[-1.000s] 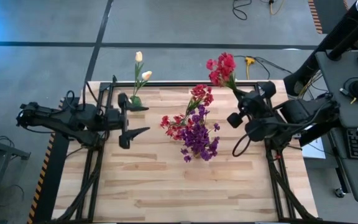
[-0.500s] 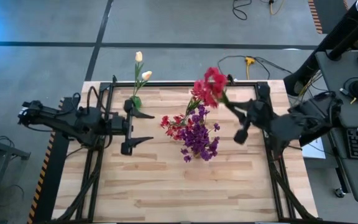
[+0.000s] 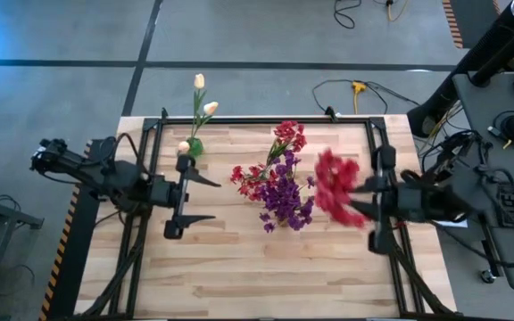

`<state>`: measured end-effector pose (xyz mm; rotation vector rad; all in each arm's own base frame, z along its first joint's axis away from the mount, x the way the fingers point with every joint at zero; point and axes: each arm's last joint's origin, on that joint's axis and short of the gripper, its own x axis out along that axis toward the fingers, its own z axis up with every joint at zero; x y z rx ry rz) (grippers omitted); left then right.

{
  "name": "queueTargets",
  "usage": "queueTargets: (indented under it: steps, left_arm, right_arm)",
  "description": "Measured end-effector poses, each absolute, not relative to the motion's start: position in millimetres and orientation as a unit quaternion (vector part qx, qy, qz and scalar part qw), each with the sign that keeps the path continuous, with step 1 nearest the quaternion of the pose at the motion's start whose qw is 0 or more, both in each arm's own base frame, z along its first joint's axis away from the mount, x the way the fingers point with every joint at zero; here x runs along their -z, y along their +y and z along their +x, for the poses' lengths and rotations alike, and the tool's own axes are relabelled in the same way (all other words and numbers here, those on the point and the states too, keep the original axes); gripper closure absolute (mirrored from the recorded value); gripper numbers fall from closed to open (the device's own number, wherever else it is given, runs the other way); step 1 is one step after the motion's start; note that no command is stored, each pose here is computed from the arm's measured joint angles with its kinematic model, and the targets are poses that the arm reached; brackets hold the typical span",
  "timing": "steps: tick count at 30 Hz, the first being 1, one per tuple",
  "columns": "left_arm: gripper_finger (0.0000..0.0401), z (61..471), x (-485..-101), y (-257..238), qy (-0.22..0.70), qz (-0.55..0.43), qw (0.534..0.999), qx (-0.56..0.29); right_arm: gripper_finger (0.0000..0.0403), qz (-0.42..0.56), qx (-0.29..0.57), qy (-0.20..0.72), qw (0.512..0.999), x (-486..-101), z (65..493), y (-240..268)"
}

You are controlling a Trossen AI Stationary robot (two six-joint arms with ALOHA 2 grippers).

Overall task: Sort flowers into vase by color
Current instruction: Put the red flowers into the transparent vase

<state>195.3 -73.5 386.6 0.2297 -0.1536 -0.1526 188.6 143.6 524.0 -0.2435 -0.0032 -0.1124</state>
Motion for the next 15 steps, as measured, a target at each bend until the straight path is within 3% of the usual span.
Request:
queueTargets:
  steps: [7, 15]
  left_arm:
    - [0.0090, 212.2, -389.3, -96.9, -0.071, 0.119, 0.984, 0.108]
    - [0.0100, 240.4, -379.9, -144.4, -0.070, 0.127, 0.984, 0.101]
  right_arm:
    - [0.0374, -0.106, -0.099, -0.035, 0.989, -520.3, 197.3, 166.1]
    - [0.0374, -0.116, -0.143, -0.040, 0.982, -495.9, 225.5, 217.1]
